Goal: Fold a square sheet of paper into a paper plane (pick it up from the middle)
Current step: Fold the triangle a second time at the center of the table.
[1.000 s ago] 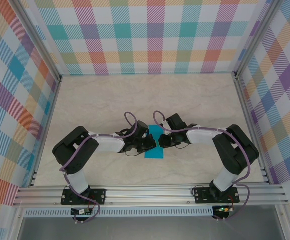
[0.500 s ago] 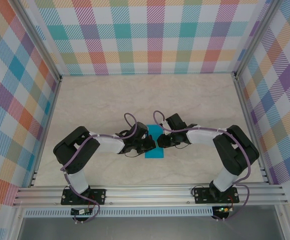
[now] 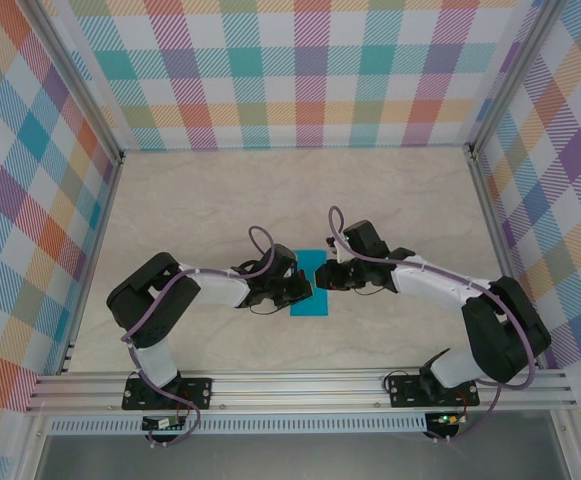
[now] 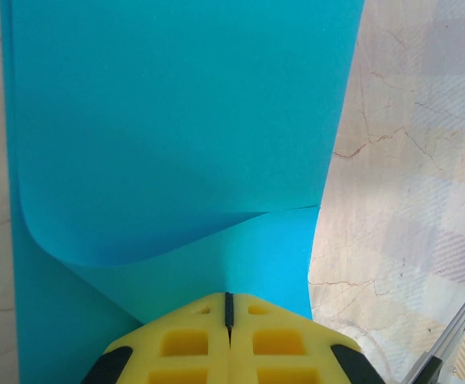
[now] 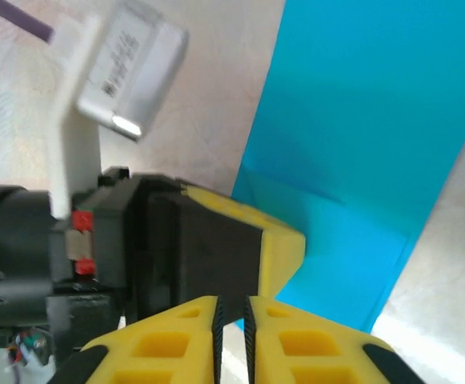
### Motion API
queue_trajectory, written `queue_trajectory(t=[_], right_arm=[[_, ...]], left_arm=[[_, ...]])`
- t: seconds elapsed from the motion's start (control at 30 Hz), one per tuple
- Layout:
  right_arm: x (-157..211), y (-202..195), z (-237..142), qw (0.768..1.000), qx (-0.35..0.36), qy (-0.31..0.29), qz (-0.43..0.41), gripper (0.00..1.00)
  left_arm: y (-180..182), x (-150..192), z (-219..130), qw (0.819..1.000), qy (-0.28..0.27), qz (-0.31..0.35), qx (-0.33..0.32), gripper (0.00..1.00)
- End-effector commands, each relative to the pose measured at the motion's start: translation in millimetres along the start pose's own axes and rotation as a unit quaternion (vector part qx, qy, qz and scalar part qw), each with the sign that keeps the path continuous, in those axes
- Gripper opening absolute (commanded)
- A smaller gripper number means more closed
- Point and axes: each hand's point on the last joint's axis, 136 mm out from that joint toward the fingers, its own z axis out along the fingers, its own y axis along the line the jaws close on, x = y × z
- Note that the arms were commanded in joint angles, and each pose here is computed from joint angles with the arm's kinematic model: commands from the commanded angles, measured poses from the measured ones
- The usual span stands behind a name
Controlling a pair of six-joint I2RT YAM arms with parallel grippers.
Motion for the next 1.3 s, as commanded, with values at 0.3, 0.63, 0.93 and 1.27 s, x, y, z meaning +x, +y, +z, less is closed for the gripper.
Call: queue_trajectory(t=[0.3,0.63,0.93,1.27], right_arm=[[35.8,-7.5,23.4,0.989,-0.03,0.081,0.118,0.1],[31.8,-11.2,33.2,0.987,-0.02,0.092,0.13,0.11],[28.3,-11.7,37.4,0.986,-0.014,0.096,0.133,0.12],[39.9,-28.6,44.2,0.983,0.018,0.113,0.143,0.12]], left_arm=[[29.7,16.8,6.9,0.999,0.023,-0.003,-0.046,0.0],[28.8,17.9,6.0,0.999,0.025,-0.001,-0.045,0.0],[28.3,18.0,4.9,0.999,0.026,0.0,-0.043,0.0],[26.6,17.8,5.0,0.999,0.026,0.001,-0.041,0.0]])
